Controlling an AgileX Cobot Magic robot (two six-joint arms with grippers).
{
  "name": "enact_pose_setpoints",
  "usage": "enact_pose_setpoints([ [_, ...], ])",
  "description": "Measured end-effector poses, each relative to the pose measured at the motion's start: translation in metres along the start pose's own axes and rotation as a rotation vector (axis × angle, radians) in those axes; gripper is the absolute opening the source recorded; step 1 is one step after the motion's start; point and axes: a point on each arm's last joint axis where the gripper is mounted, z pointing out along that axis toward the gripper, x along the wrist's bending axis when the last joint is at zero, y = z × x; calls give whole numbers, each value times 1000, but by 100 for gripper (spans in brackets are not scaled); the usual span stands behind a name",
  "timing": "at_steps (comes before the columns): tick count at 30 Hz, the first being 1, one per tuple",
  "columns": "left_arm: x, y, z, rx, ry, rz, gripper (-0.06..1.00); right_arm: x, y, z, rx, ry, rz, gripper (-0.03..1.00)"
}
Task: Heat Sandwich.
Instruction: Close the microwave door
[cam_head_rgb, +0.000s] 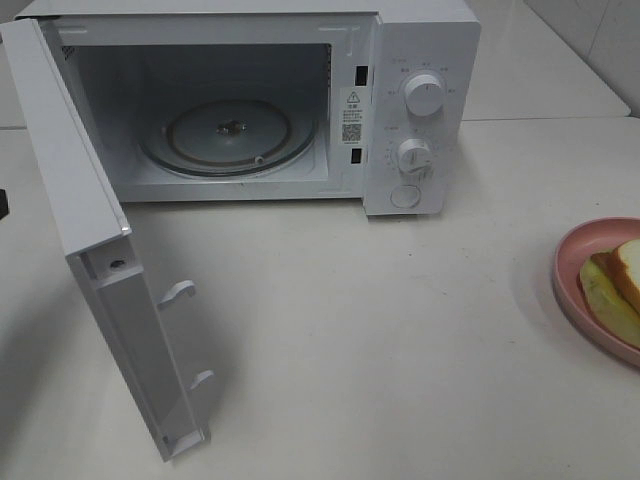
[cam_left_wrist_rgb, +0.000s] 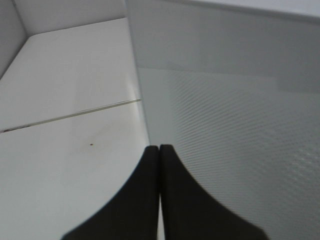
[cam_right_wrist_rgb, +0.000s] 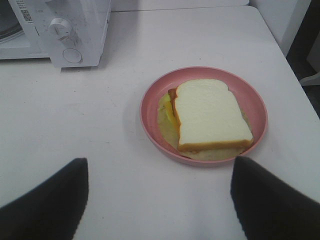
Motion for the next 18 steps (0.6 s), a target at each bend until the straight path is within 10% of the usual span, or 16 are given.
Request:
enact_pose_setpoints([
  [18, -41, -7, 39, -56, -254, -16, 0, 0, 0, 0, 0, 0, 0, 75],
])
